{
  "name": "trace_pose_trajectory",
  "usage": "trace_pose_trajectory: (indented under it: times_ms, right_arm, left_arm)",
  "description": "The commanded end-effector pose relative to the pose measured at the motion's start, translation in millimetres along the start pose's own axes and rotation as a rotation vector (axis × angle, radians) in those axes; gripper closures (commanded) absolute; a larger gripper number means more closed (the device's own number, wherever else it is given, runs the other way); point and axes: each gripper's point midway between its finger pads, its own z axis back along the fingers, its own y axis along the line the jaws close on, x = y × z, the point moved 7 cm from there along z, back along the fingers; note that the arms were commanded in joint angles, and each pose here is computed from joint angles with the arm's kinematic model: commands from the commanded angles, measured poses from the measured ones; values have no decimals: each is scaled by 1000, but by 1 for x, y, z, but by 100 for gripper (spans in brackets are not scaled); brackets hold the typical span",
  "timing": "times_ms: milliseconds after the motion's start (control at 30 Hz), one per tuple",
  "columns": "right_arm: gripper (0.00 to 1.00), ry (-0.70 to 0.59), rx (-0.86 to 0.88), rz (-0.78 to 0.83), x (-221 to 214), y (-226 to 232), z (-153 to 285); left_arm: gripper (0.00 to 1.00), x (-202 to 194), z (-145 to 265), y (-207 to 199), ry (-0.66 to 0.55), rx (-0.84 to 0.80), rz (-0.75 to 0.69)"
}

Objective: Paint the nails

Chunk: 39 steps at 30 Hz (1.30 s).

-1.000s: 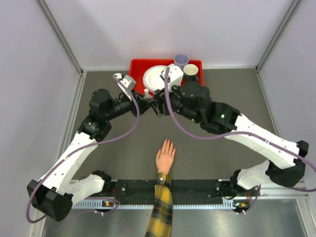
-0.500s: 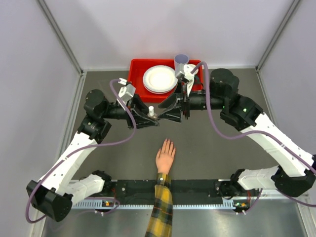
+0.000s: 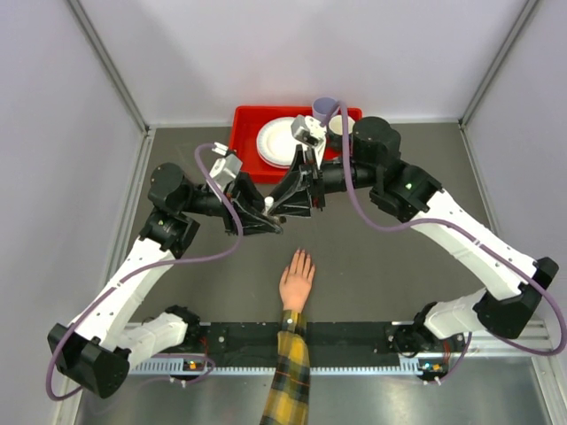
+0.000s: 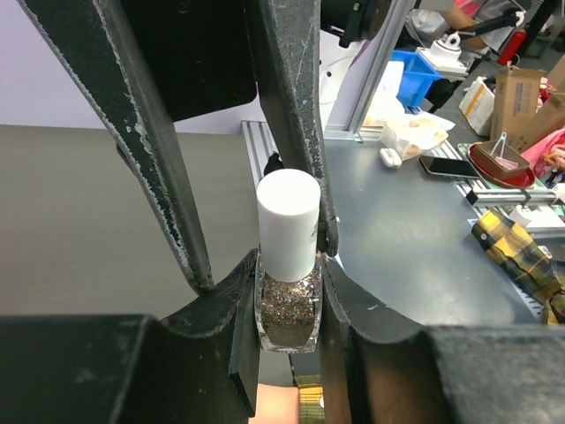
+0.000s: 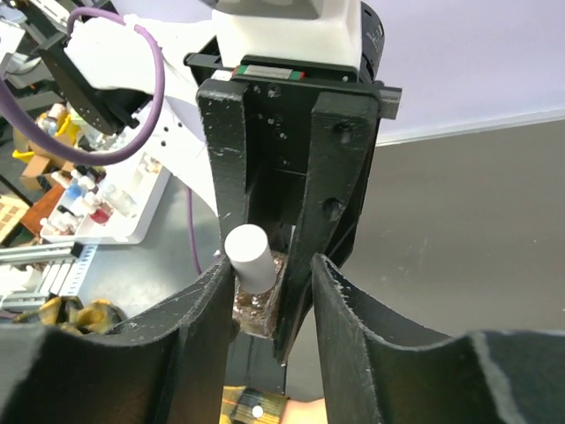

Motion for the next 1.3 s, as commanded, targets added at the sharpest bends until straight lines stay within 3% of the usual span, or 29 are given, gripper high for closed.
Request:
trace_pose_trajectory:
  times_ms: [0,200,233,300,433,467,533,567,667,800,867,900,1000,1133,1267]
  right_arm:
    - [63,-79,69,76,29,9,1]
    - [77,-71,59,60,30,4,-2]
    - [89,-66,51,53,28,4,-3]
    - [100,-54,-3,38,25,-1,-2]
    - [100,-77,-207,26,17,-15,6]
    - [100,-98,-363,27,15,-23,6]
    - [100,-98,-576,95,10,-25,11]
    - [100,-130,-825,120,10,-23,10]
    - [100,-115,-1119,110,0,-28,6]
    - [99,-73,-1093,85,6,-17,-10]
    - [82,-76,-1052,82,13,-11,-8]
    - [69,-82,-1026,77,16,-11,-4]
    - [50,-107,-893,27,28,-10,12]
    - [41,-105,-679,7,38,-5,33]
    - [38,-43,-288,45,29,12,32]
  left_arm:
    - [100,3,-1,-3,-6,-21,-52]
    - [100,5,-1,0,-10,-6,-69]
    - [100,5,0,4,-19,40,-43]
    - [100,12,1,13,-26,141,-97]
    - [100,28,12,44,-77,496,-106]
    - [100,32,22,57,-113,681,-91]
    - [100,40,35,63,-183,856,-84]
    - [100,50,45,69,-252,968,-120]
    - [100,47,53,72,-331,1039,-159]
    - [100,48,41,78,-315,941,-132]
    - [100,45,35,80,-285,893,-109]
    - [100,41,32,78,-262,849,-102]
    - [100,33,25,73,-203,764,-91]
    - [100,21,12,47,-82,485,-111]
    - [100,18,3,19,-35,207,-116]
